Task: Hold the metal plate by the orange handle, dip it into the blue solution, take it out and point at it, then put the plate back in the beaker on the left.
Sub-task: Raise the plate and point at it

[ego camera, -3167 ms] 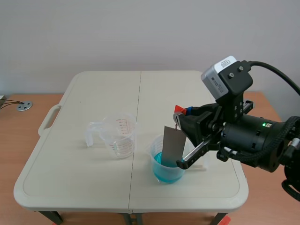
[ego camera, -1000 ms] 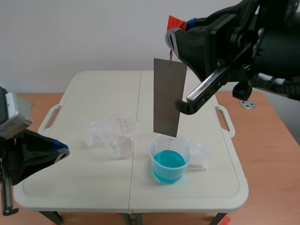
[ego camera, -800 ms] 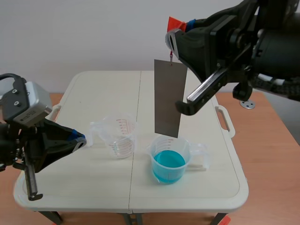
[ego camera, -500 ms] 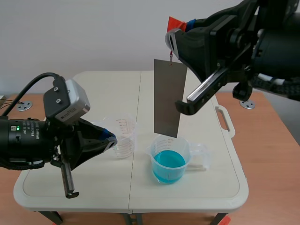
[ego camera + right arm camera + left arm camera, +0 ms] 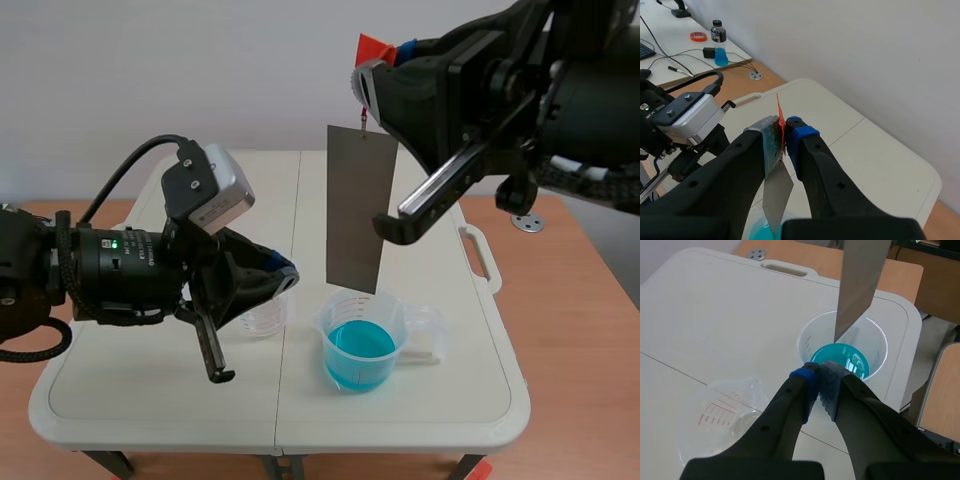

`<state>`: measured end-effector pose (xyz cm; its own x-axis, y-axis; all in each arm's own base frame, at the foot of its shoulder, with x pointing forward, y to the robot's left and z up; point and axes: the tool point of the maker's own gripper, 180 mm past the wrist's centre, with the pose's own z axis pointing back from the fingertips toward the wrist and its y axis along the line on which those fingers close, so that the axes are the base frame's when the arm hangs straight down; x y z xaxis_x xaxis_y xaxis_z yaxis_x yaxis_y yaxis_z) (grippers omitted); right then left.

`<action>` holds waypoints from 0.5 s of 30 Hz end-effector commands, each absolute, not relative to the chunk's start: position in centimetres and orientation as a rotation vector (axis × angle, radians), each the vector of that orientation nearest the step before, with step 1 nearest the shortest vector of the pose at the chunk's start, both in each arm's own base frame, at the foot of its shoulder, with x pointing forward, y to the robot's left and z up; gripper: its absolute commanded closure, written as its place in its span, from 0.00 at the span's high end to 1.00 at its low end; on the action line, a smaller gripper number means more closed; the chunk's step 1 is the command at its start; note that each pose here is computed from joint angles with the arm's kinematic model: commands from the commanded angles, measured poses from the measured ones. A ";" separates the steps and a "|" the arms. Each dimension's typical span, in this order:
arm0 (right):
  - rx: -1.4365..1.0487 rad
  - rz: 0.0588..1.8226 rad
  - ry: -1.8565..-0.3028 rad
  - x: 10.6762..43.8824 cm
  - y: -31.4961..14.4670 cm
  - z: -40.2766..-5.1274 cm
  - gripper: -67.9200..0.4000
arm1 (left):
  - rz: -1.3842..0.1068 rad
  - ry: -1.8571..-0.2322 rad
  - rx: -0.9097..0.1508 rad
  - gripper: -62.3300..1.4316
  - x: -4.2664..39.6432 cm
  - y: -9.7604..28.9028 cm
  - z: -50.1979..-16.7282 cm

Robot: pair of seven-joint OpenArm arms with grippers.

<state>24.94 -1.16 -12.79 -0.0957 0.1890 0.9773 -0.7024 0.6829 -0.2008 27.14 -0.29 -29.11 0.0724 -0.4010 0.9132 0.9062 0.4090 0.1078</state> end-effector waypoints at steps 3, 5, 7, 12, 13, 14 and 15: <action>0.466 0.795 -1.527 24.6 -1.0 -11.7 0.03 | -1.057 -1.085 -0.582 0.08 27.6 -0.2 -29.3; 0.466 0.795 -1.527 24.6 -1.0 -11.7 0.03 | -1.051 -1.076 -0.582 0.08 27.6 0.0 -29.6; 0.466 0.795 -1.527 24.6 -1.0 -11.7 0.03 | -1.046 -1.067 -0.580 0.08 27.6 0.1 -29.9; 0.466 0.795 -1.527 24.6 -1.0 -11.7 0.03 | -1.045 -1.065 -0.580 0.08 27.6 0.2 -30.0; 0.466 0.795 -1.527 24.6 -1.0 -11.7 0.03 | -1.045 -1.065 -0.580 0.08 27.6 0.2 -30.0; 0.466 0.795 -1.527 24.6 -1.0 -11.7 0.03 | -1.045 -1.065 -0.580 0.08 27.6 0.2 -30.0; 0.466 0.795 -1.527 24.6 -1.0 -11.7 0.03 | -1.045 -1.065 -0.580 0.08 27.6 0.2 -30.0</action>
<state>24.90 -1.11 -12.71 -0.0962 0.1822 0.9785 -0.7045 0.6820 -0.1963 27.49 0.54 -30.82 0.1239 -0.4244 0.8970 0.8998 0.4291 0.0787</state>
